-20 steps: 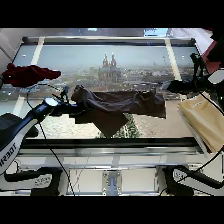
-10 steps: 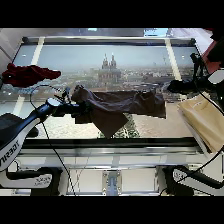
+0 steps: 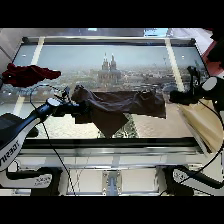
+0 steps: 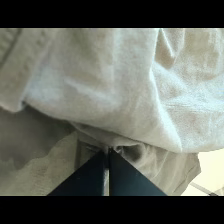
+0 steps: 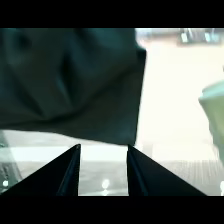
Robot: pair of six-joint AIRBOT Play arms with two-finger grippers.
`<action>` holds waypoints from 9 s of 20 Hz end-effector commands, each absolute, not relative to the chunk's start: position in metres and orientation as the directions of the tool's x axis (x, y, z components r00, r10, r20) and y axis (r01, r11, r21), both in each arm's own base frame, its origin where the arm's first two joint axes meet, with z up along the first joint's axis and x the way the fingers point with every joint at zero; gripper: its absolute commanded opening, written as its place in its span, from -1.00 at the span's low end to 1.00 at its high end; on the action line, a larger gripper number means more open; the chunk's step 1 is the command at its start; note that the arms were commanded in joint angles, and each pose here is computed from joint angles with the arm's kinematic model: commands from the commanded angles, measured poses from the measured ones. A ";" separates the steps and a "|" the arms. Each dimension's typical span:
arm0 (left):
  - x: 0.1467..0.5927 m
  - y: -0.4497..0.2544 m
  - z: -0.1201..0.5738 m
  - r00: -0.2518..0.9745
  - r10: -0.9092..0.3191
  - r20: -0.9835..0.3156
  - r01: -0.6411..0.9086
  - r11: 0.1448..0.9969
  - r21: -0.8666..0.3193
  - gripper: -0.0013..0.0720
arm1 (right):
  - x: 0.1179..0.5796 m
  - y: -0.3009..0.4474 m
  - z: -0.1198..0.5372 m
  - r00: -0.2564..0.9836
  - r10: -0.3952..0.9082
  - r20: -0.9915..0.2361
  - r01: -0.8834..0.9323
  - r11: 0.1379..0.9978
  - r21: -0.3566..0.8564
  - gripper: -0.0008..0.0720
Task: Fold the shirts.
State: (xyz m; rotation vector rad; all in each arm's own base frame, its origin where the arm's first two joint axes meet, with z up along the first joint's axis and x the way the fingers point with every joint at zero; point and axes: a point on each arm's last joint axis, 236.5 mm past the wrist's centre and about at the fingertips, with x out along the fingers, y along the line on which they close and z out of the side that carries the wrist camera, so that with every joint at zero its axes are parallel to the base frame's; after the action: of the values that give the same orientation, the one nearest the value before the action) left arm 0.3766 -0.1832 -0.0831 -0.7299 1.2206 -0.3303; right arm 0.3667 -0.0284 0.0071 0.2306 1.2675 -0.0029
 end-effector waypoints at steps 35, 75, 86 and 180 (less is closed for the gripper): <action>0.377 -0.183 -0.083 0.335 -0.596 -0.730 -0.140 0.734 -0.665 -0.92 | 0.353 -0.013 -0.108 0.428 0.352 -0.832 0.640 0.532 0.554 -0.89; 0.533 -0.174 -0.039 0.394 -0.481 -0.784 0.200 0.877 -0.437 -0.93 | 0.289 0.040 0.057 0.662 0.425 -0.617 0.036 0.804 0.593 -0.90; 0.546 -0.151 0.139 0.608 -0.523 -0.598 0.345 0.852 -0.394 0.48 | 0.290 0.054 0.011 0.664 0.396 -0.634 0.076 0.808 0.585 -0.90; 0.495 -0.020 0.026 0.385 -0.050 -0.922 0.116 0.993 -0.005 -0.93 | 0.434 -0.026 0.032 0.417 0.274 -0.867 -0.077 0.961 0.267 -0.90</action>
State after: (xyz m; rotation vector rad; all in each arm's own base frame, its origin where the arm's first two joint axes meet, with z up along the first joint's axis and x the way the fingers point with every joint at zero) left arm 0.5304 -0.0238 0.0241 0.0117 1.0432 -0.0900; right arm 0.4719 -0.0286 0.0329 0.2580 0.9816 0.1773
